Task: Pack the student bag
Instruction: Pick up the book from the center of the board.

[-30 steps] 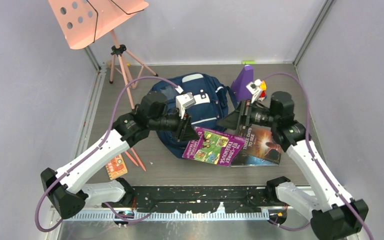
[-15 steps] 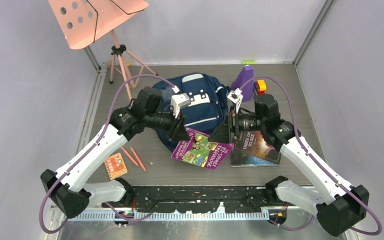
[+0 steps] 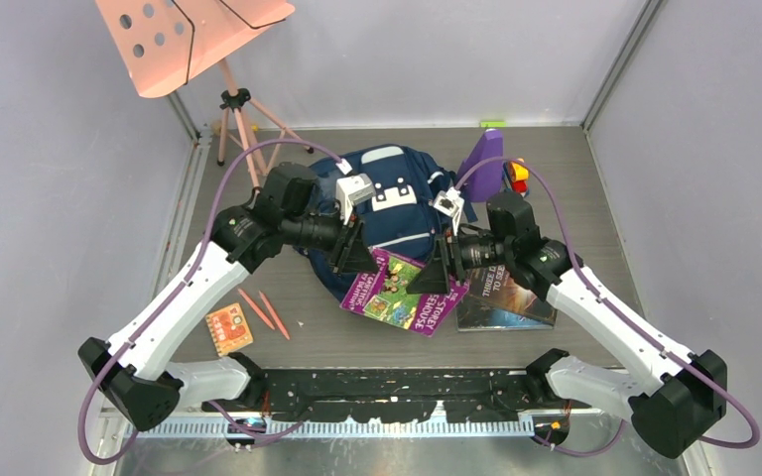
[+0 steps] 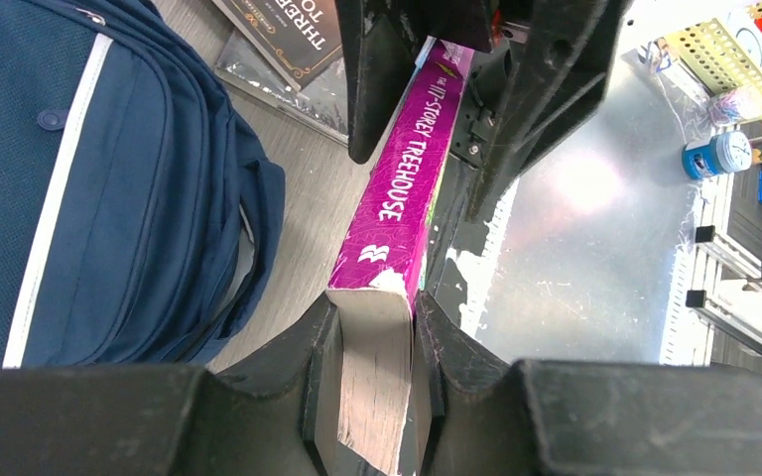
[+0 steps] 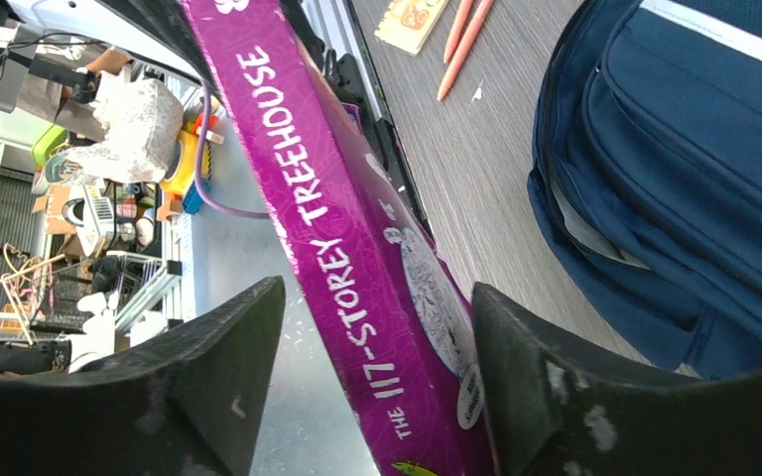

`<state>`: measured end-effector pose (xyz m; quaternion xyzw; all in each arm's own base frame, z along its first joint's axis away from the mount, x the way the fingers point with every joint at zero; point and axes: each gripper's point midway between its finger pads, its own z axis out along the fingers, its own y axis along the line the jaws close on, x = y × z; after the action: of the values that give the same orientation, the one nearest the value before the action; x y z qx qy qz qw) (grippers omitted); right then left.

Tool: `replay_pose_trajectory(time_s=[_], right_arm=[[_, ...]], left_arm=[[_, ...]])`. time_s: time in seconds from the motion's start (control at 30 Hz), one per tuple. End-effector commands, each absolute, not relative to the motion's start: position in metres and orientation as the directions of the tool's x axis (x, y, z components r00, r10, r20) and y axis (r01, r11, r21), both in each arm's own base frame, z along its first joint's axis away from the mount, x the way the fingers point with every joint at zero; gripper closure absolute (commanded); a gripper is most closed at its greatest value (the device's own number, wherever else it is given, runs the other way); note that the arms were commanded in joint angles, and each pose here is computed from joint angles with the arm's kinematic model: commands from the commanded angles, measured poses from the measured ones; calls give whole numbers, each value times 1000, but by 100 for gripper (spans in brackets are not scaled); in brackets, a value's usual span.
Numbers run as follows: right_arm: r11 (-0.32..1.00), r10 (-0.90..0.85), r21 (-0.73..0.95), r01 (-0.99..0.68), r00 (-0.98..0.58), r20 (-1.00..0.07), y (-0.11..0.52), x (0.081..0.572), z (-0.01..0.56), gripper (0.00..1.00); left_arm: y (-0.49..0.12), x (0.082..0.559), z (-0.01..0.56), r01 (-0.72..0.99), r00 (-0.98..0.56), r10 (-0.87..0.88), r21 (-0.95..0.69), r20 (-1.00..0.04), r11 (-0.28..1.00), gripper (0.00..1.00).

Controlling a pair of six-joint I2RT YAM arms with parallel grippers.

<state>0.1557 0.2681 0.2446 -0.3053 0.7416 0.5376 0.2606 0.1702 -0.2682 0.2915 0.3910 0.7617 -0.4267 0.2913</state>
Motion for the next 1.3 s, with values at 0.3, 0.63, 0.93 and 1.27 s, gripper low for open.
replay_pose_trajectory(time_s=[0.3, 0.63, 0.93, 1.27], right_arm=[[607, -2, 501, -617, -631, -775, 242, 220, 252, 99], [918, 259, 352, -182, -398, -880, 133, 288, 294, 100], [935, 328, 354, 12, -407, -852, 86, 293, 274, 100], [931, 335, 365, 3, -402, -852, 86, 285, 270, 100]], left_arm=[[-261, 218, 301, 828, -441, 268, -273, -856, 490, 23], [-272, 236, 208, 818, -460, 501, -131, -733, 560, 20], [-280, 231, 131, 817, -524, 655, -105, -545, 567, 46], [-285, 226, 108, 809, -562, 666, -156, -491, 567, 47]])
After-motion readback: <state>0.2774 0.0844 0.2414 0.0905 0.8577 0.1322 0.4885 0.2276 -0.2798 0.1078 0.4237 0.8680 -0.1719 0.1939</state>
